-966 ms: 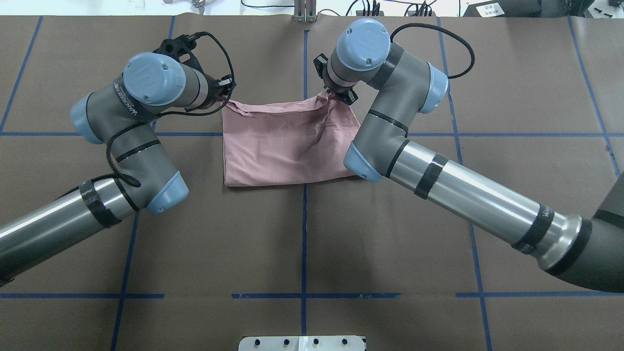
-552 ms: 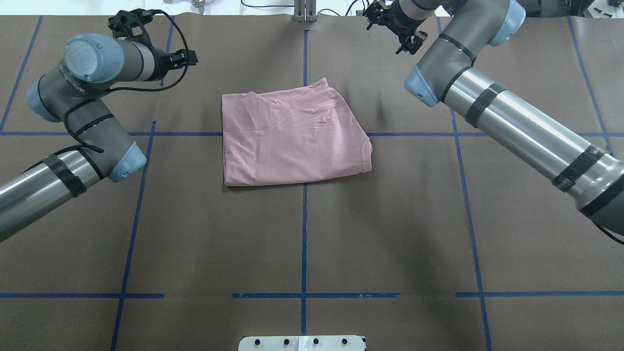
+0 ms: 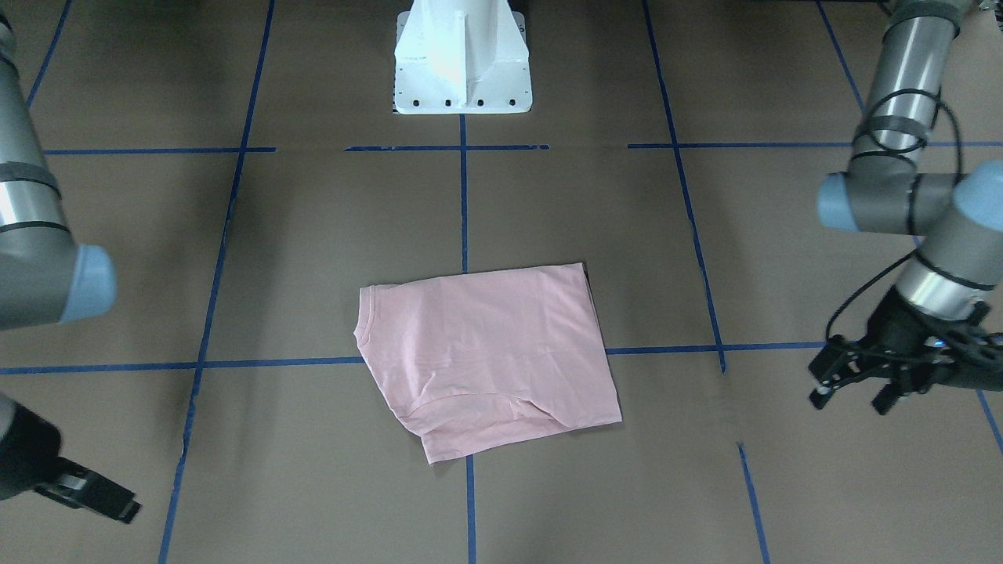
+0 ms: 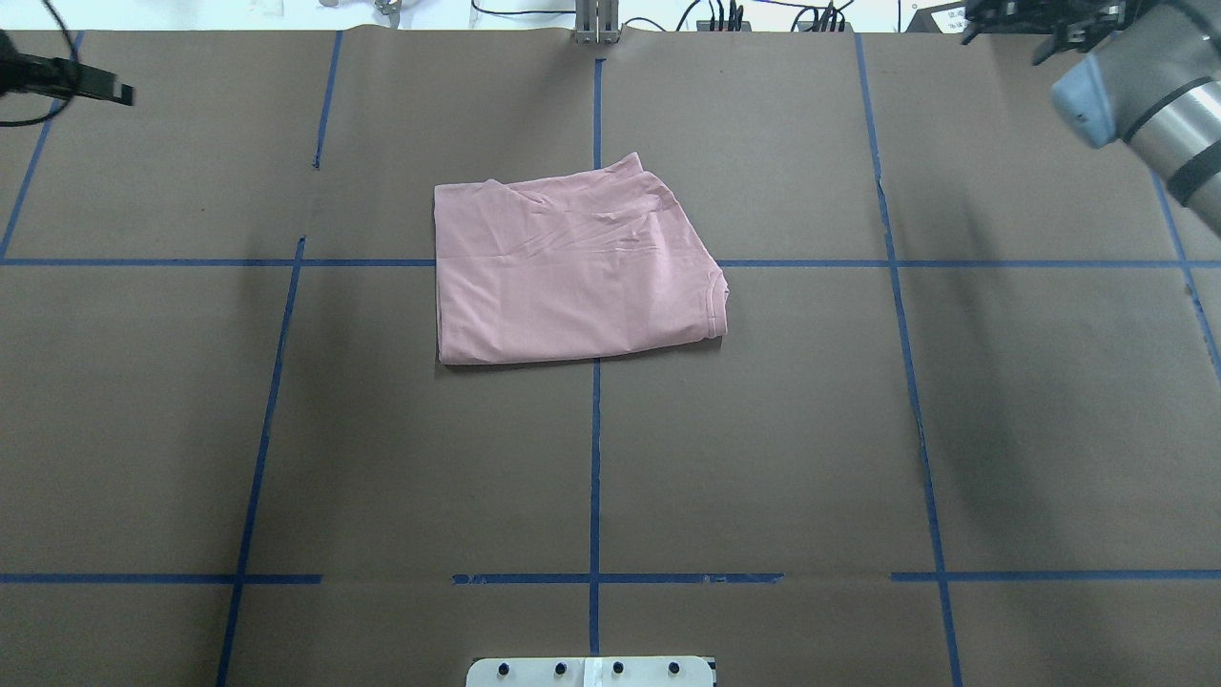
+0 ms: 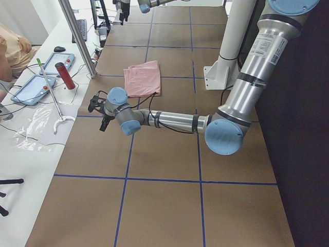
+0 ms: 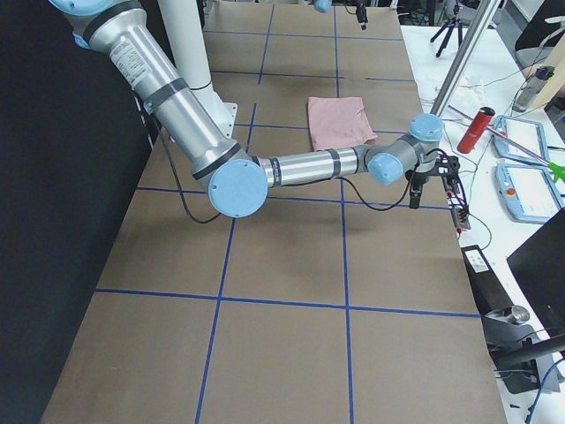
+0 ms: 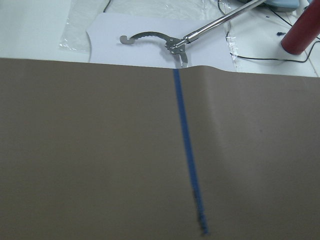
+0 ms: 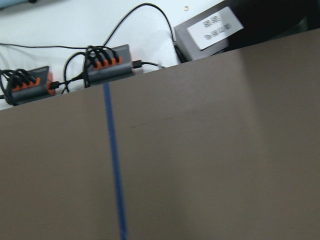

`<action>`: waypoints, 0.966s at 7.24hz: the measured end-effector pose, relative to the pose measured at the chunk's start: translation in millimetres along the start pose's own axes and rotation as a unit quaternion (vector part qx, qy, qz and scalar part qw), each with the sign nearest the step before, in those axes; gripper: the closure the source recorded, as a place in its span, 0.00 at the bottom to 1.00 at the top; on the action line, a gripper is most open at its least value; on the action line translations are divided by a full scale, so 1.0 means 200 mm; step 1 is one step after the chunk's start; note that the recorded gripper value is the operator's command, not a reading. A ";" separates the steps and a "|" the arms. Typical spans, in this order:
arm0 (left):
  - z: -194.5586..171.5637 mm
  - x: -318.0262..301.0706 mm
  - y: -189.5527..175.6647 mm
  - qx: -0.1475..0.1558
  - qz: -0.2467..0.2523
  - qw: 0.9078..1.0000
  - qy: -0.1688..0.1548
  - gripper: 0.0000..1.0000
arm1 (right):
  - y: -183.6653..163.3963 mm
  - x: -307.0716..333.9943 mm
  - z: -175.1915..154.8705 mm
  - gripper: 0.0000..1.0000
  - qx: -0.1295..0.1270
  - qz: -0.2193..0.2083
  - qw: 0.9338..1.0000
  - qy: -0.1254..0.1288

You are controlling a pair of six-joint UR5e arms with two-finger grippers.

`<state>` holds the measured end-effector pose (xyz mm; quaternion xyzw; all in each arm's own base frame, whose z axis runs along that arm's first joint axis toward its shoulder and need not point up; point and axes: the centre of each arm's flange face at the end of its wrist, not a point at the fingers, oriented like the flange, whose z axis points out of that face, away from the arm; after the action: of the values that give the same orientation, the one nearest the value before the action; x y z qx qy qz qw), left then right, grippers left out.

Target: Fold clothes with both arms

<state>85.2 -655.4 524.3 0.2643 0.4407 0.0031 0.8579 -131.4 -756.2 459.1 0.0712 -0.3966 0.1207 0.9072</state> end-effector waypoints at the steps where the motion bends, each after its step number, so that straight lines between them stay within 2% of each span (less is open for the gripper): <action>1: -0.24 -0.26 -0.03 -0.011 0.033 0.999 -0.002 0.00 | -0.03 0.34 -0.16 0.00 -0.032 -0.058 0.997 0.031; 2: -0.40 -0.47 -0.02 -0.031 0.052 0.998 -0.010 0.00 | 0.03 0.62 -0.29 0.00 -0.067 -0.102 0.991 0.048; 4: -0.53 -0.66 0.05 -0.107 0.019 0.994 -0.029 0.00 | 0.22 0.93 -0.37 0.00 -0.103 -0.115 0.987 0.049; 5: -0.62 -0.57 0.07 -0.147 -0.013 0.988 -0.038 0.00 | 0.31 1.00 -0.35 0.00 -0.117 -0.106 0.987 0.028; 6: -0.77 -0.40 0.15 -0.185 -0.036 0.980 -0.065 0.00 | 0.35 1.01 -0.33 0.00 -0.125 -0.100 0.987 0.007; 7: -0.88 -0.30 0.29 -0.202 -0.031 0.974 -0.096 0.00 | 0.37 1.00 -0.30 0.00 -0.130 -0.100 0.986 -0.002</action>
<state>-70.5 -539.8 513.1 0.0711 0.3546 0.0395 0.9315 22.0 -639.2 568.6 -0.0082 -0.4013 -0.0238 0.9156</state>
